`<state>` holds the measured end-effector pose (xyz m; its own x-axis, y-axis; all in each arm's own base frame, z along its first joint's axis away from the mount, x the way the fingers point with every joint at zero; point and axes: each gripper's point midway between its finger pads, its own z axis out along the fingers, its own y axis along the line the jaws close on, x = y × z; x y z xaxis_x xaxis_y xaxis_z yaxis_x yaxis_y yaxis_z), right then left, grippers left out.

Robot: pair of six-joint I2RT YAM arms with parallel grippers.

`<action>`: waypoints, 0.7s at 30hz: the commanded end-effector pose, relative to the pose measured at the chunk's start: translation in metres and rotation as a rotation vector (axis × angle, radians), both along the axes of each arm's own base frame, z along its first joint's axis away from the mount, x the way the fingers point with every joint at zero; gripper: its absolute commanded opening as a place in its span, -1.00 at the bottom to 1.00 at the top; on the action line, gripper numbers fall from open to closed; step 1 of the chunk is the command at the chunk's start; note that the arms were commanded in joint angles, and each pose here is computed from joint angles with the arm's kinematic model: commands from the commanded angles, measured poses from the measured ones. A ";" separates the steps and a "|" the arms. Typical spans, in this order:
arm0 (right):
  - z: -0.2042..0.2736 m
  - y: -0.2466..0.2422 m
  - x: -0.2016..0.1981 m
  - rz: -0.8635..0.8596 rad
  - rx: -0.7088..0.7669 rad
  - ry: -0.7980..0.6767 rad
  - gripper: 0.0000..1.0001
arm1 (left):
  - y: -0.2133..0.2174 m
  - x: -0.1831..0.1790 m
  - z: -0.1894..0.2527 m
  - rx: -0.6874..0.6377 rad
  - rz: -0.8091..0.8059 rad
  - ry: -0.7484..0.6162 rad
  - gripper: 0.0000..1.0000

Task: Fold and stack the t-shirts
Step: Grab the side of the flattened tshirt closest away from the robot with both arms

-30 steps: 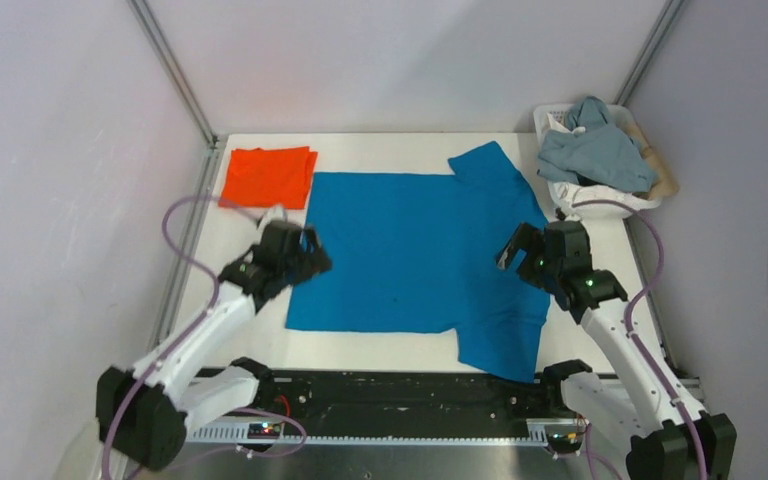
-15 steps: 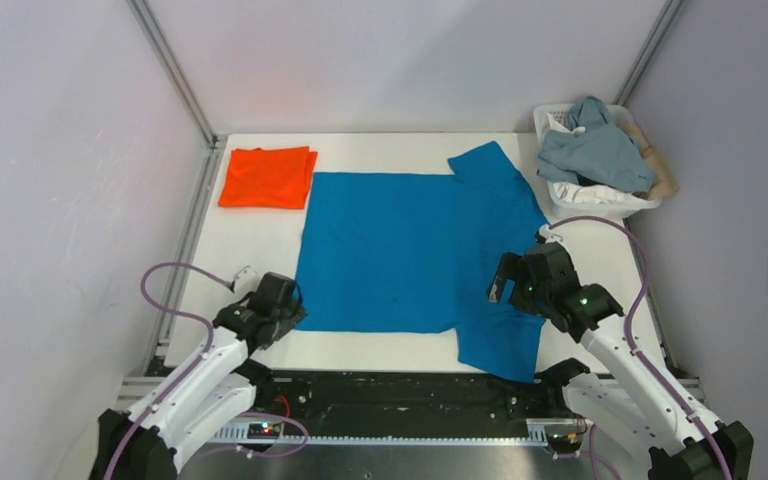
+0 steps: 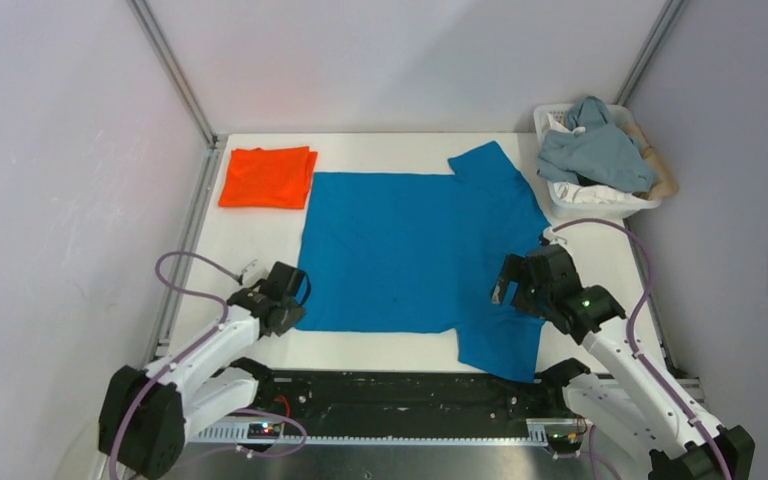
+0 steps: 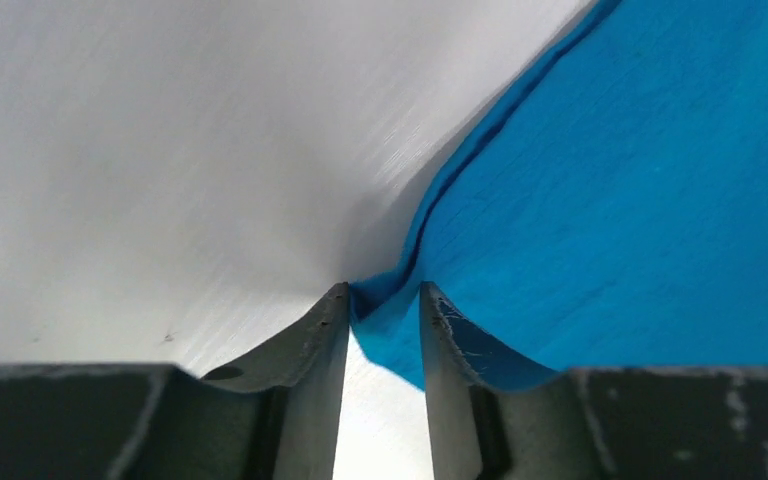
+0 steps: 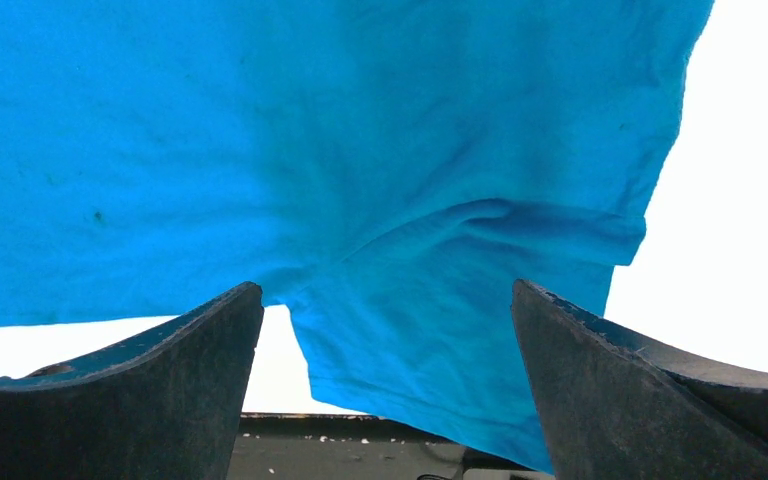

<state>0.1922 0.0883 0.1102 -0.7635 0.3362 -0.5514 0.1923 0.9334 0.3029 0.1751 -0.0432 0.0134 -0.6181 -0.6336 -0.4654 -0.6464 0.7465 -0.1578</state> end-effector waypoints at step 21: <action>-0.076 0.042 -0.101 0.132 -0.066 0.415 0.63 | -0.010 0.016 0.010 -0.046 -0.071 -0.124 -1.00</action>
